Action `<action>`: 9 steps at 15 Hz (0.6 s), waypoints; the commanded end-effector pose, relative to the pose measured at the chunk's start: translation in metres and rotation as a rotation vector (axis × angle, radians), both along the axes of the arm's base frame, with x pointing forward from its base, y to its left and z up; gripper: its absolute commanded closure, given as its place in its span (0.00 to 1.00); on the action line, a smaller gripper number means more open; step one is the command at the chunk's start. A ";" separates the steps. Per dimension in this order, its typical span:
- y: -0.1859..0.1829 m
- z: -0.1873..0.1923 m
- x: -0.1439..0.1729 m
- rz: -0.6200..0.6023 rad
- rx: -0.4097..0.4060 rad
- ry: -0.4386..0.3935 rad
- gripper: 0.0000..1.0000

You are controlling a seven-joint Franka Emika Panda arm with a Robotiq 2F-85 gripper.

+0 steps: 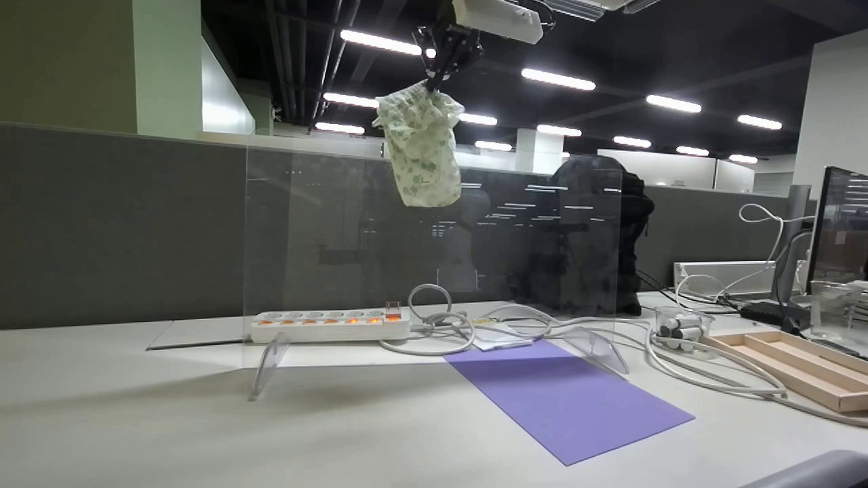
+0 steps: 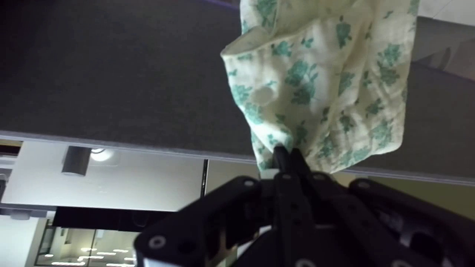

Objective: Hung the cloth on the object

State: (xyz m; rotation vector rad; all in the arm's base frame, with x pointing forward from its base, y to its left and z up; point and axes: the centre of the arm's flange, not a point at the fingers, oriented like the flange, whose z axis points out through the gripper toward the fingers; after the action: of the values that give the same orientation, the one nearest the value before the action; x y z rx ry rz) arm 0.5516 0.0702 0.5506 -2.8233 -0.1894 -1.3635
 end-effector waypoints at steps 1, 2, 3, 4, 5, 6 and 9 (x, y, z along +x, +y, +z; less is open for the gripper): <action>-0.005 0.015 0.021 -0.099 0.014 -0.065 1.00; -0.009 0.017 0.024 -0.117 0.014 -0.075 1.00; -0.013 0.020 0.027 -0.137 0.016 -0.085 1.00; -0.017 0.022 0.031 -0.155 0.017 -0.097 1.00; -0.020 0.024 0.034 -0.173 0.021 -0.109 1.00; -0.023 0.027 0.037 -0.189 0.026 -0.121 1.00; -0.028 0.036 0.048 -0.223 0.045 -0.152 1.00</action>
State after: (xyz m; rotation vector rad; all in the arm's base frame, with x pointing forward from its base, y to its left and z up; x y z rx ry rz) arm 0.5775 0.0310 0.5787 -2.8149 0.0689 -1.5418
